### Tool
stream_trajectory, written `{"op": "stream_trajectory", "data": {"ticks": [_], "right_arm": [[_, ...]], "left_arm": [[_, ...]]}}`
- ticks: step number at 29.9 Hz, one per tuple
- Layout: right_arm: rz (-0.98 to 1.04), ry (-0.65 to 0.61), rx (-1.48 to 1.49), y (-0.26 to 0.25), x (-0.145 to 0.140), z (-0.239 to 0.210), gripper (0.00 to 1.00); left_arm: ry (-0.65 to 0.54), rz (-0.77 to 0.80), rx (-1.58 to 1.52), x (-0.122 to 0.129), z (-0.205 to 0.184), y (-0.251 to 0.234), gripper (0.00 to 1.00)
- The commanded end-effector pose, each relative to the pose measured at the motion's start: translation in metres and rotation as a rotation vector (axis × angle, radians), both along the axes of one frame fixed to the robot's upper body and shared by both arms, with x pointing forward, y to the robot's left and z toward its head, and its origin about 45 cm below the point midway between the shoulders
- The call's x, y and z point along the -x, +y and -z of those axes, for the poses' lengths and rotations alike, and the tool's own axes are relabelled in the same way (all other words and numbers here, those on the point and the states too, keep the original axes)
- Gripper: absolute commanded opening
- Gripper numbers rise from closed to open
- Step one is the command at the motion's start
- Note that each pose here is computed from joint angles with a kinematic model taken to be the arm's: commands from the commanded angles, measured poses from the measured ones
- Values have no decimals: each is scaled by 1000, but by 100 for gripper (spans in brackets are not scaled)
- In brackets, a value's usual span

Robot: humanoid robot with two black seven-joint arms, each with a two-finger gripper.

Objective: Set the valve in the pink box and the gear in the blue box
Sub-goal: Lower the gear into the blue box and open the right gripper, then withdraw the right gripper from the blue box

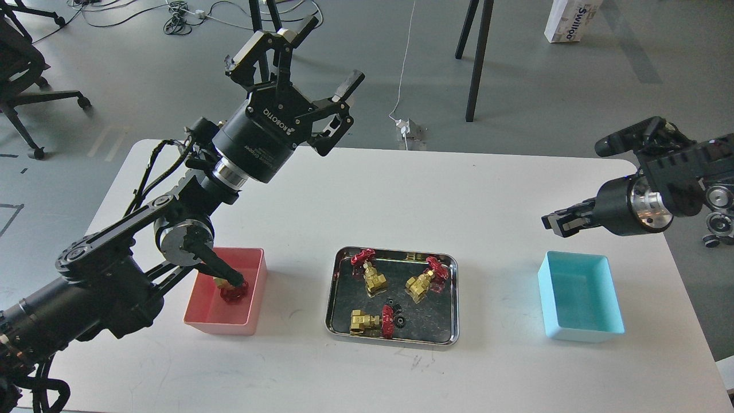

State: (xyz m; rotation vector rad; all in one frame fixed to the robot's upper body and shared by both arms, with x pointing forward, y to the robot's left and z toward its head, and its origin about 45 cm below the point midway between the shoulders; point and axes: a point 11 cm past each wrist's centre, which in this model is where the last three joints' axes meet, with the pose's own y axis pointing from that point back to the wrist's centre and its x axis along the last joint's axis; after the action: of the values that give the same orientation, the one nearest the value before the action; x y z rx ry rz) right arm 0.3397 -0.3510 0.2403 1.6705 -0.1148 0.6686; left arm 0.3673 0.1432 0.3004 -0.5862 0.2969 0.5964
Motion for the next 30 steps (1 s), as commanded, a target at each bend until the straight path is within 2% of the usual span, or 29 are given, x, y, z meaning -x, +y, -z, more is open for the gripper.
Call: {"op": "stream_trajectory", "data": {"ticks": [1,6,8,12,13,14,15,18,22,25,27,30], "right_arm": [[93,2,-15,-32,21,15,18],[126,25,-22,-39,37,38,19],[131,22,-29,-39,41,45,24],[152,-29,-66,-36,40,54,55],[172,-29,-80,-36,41,55,67],[201,-17,-102,-35,42,56,90],[232,-9,-120,-35,42,56,100],[296,-17,-188,-31,36,51,100],[407,-143,-414,-8,-4,9,100],[591,-217,-736,12,-49,-39,100],[705,-236,-1057,25,-83,-80,100],[806,-226,-1538,25,-113,-118,100]], "left_arm": [[3,11,2,2,2,-8,84],[-22,14,-22,3,2,-9,84],[-22,14,-22,3,2,-9,84],[-10,-1,-34,-1,8,-7,84],[-7,-4,-38,-2,10,-5,84],[-2,-9,-43,-3,12,-4,84],[1,-13,-47,-4,14,-3,84],[14,-29,-54,-8,19,-1,84],[26,-74,-84,-22,27,11,84],[6,-97,-139,-43,28,31,86],[10,-186,-189,-69,29,54,86],[28,-345,-252,-104,26,98,87]]}}
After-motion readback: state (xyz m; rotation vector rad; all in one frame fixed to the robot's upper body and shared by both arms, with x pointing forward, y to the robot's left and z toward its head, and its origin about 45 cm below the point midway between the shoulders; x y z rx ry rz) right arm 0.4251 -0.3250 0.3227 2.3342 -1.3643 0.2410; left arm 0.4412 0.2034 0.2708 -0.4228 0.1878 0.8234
